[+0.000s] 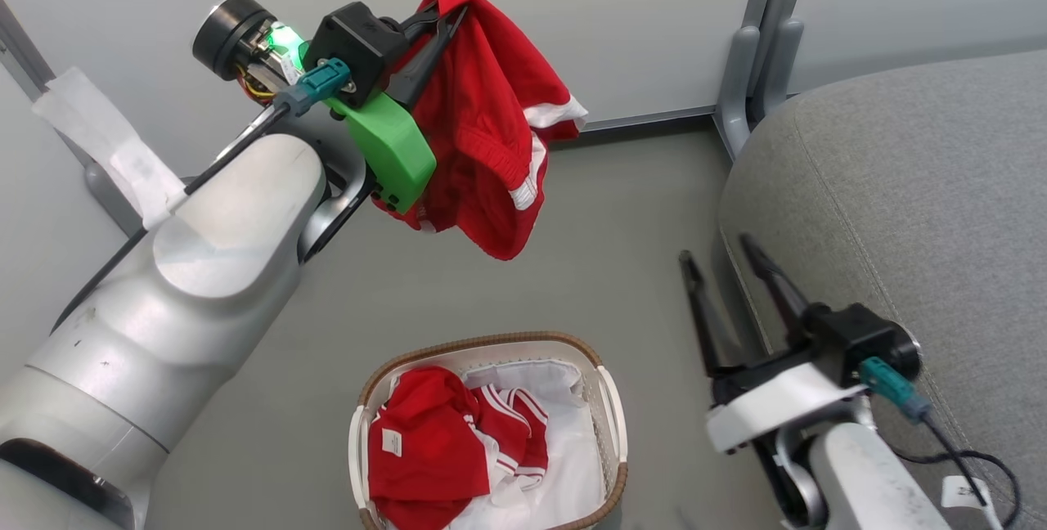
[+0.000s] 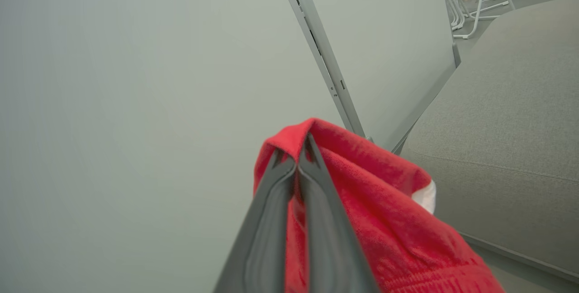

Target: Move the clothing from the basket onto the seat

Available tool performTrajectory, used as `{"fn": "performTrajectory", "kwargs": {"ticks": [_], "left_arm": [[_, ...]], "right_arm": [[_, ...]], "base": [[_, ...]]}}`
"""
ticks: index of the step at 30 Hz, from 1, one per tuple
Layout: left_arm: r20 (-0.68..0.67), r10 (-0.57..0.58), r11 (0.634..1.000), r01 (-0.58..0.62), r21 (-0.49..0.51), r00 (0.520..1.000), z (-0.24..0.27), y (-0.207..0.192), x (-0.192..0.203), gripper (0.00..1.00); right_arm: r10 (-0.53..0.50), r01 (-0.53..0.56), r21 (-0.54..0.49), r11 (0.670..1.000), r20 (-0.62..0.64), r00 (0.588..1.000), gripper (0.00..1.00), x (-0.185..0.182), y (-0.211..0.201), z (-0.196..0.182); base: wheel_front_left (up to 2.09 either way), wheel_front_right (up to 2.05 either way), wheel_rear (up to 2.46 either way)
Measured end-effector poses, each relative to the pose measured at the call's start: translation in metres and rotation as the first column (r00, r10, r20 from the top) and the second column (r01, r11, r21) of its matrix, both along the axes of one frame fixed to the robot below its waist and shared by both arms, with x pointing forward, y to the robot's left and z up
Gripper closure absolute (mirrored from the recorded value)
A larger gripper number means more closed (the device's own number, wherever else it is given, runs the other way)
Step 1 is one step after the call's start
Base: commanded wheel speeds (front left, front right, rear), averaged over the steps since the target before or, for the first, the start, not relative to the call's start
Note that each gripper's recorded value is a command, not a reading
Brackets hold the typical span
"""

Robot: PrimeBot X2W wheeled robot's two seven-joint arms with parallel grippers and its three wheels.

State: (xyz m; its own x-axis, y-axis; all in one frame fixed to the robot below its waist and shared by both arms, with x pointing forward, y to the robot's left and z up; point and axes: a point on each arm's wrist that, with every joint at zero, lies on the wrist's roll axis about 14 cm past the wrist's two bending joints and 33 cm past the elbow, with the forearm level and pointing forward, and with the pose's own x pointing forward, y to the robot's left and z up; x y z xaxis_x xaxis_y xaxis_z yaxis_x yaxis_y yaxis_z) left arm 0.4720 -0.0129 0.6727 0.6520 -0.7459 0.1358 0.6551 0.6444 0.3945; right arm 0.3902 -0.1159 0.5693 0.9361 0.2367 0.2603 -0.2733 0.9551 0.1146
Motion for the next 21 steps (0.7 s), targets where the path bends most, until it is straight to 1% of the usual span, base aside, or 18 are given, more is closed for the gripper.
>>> {"fn": "performTrajectory", "kwargs": {"ticks": [4,6,9,16,21], "left_arm": [[-0.007,0.0,1.0,0.0,-0.007,1.0,0.001,-0.003,0.0,1.0],[-0.011,-0.003,1.0,0.003,-0.006,1.0,0.0,-0.005,-0.001,1.0],[-0.027,-0.004,1.0,0.004,-0.002,1.0,-0.004,-0.008,-0.002,1.0],[-0.049,-0.02,1.0,0.02,-0.009,0.999,-0.007,-0.022,-0.01,1.0],[-0.057,-0.037,0.999,0.036,-0.012,0.998,-0.007,-0.028,-0.017,1.0]], "right_arm": [[0.123,-0.124,0.01,0.992,0.055,0.991,0.0,-0.003,0.04,0.02],[0.17,-0.172,0.014,0.985,0.074,0.983,0.0,-0.005,0.054,0.027],[0.213,-0.216,0.023,0.976,0.086,0.973,0.0,-0.005,0.068,0.034],[0.277,-0.276,-0.018,0.961,0.095,0.956,0.0,0.006,0.089,0.041],[0.279,-0.273,-0.099,0.957,0.062,0.958,0.0,0.022,0.093,0.032]], "base": [[0.0,0.0,0.0],[0.0,0.0,0.0],[0.0,0.0,0.0],[0.0,0.0,0.0],[0.0,0.0,0.0]]}}
